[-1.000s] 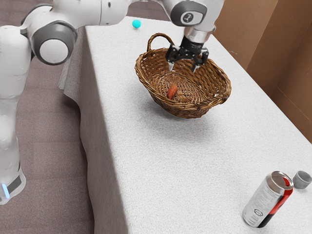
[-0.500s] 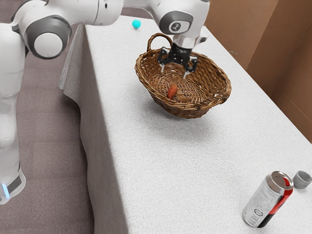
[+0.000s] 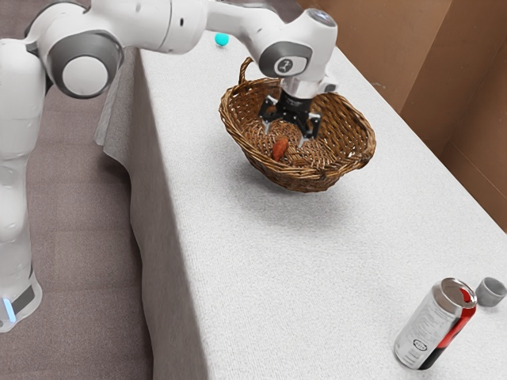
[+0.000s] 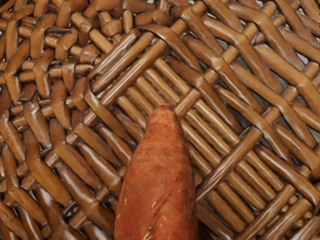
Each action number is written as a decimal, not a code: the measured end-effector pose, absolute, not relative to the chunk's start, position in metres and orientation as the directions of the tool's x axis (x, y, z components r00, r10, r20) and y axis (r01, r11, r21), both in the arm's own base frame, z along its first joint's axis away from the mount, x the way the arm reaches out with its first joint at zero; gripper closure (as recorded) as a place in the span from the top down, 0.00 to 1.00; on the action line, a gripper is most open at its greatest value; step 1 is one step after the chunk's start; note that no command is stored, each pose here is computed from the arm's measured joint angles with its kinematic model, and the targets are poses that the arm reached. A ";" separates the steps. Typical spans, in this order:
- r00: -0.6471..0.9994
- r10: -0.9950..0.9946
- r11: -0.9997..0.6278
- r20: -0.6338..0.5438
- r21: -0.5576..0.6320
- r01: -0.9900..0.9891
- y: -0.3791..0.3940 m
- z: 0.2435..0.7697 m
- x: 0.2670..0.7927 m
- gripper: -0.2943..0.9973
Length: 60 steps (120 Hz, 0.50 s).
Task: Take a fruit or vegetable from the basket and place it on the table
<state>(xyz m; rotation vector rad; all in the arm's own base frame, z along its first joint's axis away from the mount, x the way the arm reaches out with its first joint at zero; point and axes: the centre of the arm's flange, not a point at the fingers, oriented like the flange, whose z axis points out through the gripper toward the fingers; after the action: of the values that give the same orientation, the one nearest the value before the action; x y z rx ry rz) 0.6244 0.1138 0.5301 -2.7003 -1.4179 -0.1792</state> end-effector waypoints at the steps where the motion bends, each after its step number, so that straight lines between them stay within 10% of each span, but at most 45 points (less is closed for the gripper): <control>1: 0.564 0.813 -0.568 0.143 -0.022 0.823 0.114 0.529 0.625 0.77; 60: 0.599 0.792 -0.603 0.118 -0.003 0.798 0.126 0.503 0.630 0.69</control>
<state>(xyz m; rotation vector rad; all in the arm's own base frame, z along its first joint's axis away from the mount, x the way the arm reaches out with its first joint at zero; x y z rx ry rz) 0.6295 0.1265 0.5031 -2.7594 -1.3732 -0.1615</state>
